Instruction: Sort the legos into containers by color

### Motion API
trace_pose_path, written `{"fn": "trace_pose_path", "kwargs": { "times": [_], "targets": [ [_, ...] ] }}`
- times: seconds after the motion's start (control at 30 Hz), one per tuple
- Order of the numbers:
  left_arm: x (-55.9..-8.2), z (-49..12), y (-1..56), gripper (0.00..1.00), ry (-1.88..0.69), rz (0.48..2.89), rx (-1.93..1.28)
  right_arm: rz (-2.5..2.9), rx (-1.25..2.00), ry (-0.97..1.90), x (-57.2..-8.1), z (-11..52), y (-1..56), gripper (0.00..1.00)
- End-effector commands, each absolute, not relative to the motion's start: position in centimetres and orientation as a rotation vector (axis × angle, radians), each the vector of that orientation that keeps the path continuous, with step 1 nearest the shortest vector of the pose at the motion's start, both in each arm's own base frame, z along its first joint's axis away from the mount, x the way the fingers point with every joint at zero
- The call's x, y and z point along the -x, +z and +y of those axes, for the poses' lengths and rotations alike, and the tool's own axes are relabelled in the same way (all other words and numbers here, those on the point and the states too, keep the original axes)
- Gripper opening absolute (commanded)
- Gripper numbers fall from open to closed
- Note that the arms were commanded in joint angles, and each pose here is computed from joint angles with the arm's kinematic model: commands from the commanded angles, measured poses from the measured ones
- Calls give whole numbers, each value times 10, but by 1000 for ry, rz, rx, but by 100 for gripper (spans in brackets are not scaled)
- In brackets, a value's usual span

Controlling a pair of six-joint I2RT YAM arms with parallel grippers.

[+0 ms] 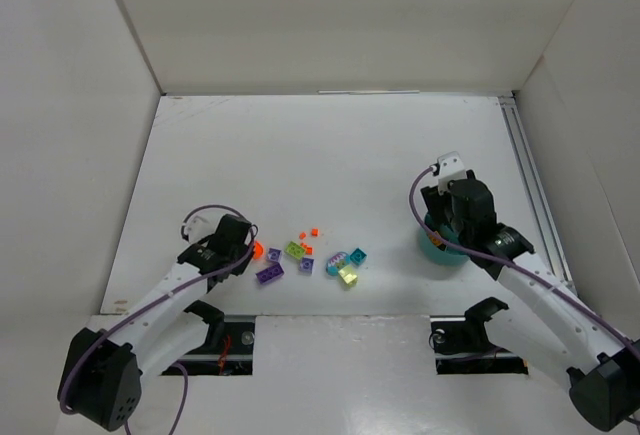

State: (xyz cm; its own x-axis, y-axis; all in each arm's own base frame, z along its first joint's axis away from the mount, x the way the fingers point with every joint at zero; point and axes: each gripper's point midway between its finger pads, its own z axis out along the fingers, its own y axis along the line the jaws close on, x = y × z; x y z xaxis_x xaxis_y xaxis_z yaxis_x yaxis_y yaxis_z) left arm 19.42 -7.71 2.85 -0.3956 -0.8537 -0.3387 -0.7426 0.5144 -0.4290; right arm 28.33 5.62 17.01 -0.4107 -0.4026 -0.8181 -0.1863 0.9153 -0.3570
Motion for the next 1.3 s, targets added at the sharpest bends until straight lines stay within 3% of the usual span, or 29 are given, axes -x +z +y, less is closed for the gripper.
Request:
{"fn": "trace_pose_path", "kwargs": {
  "times": [0.0,0.2,0.4,0.53,0.57,0.73,0.87,1.1,1.27],
  "targets": [
    [-201,-66,42,0,-241,2192,1249,1954,398,-242,-284,55,186,70],
    [-247,-74,115,0,-342,2048,974,1954,376,-254,-283,51,187,70],
    [-298,-164,228,0,-681,1879,367,1953,322,-304,-278,37,205,70],
    [-306,-235,253,0,-699,1858,33,1951,224,-359,-270,21,222,86],
    [-314,-256,256,0,-660,1863,-61,1959,216,-385,-267,16,227,100],
    [-302,-353,261,0,-628,1814,-360,1977,-30,-501,-244,-23,248,100],
    [-293,-416,265,0,-775,1754,-572,1986,-201,-570,-223,-49,254,100],
    [-281,-496,248,0,-897,1713,-797,1891,-280,-534,-200,-63,280,100],
    [-277,-528,221,0,-849,1742,-870,1869,-287,-508,-193,-64,284,100]
  ]
}}
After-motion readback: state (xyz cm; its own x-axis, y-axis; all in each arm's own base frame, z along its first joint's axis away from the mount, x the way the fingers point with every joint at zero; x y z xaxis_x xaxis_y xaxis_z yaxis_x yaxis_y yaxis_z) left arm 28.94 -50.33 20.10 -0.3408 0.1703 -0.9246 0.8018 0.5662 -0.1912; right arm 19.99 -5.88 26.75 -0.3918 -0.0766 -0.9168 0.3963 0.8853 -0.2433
